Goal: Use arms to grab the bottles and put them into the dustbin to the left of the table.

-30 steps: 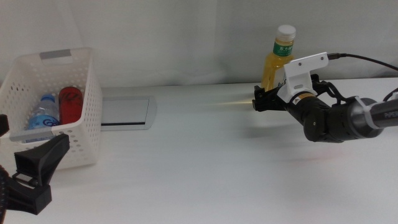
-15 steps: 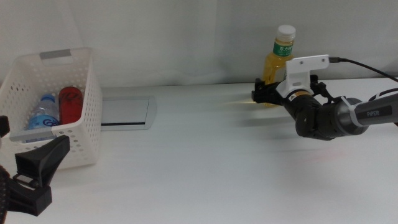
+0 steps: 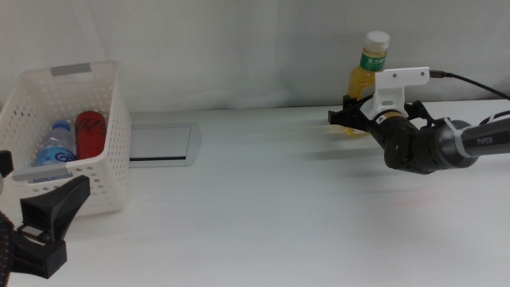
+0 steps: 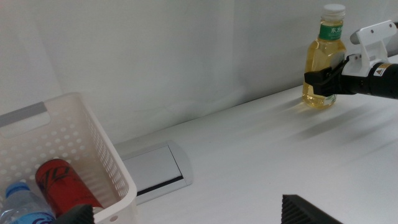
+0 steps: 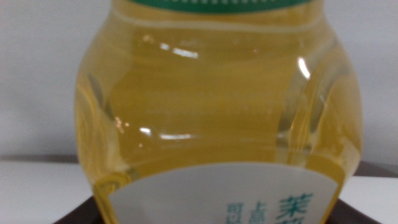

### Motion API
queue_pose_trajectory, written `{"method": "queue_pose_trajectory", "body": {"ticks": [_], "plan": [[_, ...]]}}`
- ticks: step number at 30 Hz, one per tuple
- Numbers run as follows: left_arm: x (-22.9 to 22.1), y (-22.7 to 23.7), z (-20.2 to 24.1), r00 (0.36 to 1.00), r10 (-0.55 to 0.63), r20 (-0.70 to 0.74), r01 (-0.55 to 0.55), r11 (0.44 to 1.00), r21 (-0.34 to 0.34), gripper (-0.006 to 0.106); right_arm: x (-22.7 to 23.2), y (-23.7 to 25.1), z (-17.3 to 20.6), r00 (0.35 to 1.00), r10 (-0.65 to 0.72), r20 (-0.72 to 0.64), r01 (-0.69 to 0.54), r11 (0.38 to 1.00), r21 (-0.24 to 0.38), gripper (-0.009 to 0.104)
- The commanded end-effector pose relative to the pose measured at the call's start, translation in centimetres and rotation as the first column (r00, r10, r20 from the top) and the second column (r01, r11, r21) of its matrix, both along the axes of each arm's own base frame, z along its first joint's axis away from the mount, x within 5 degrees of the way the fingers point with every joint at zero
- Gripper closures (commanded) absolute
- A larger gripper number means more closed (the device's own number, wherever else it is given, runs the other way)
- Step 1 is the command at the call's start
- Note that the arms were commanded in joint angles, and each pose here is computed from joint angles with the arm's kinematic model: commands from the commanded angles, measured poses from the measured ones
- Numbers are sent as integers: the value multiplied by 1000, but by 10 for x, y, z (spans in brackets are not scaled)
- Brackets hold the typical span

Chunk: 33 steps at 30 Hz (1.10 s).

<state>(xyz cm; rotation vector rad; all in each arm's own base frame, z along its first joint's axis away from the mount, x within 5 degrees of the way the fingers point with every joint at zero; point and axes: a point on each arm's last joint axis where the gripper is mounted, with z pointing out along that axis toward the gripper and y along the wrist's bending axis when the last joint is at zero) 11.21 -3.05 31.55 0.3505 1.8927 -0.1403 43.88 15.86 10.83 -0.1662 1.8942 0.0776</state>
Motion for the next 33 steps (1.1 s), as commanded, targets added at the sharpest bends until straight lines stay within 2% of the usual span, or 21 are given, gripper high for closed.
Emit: {"method": "queue_pose_trajectory", "body": {"ticks": [1, 4, 7, 13, 21, 25, 33], "plan": [[-1, -1, -1, 1000, -3, -2, 3, 1000, -14, 21, -4, 10, 12, 998, 63, -20, -63, 998, -14, 98], [-1, -1, -1, 1000, -3, -2, 3, 1000, -14, 21, -10, 21, 37, 993, 120, 12, -119, 993, -23, 98], [-1, -1, -1, 1000, -4, -1, 4, 1000, -11, 21, -19, 35, 65, 986, 164, 38, -164, 987, -7, 98], [-1, -1, -1, 1000, -3, 0, 3, 1000, -12, 21, -52, 69, 95, 961, 276, -1, -276, 961, 22, 98], [-1, -1, -1, 1000, -4, -2, 4, 1000, -11, 21, -130, 119, 69, 917, 398, 15, -398, 917, 22, 98], [-1, -1, -1, 1000, -4, -2, 4, 1000, -11, 21, -161, 136, 59, 909, 417, 11, -417, 908, 43, 98], [-1, -1, -1, 1000, -6, 0, 6, 1000, -4, 21, -171, 142, 33, 906, 419, -55, -418, 908, 31, 98]]}}
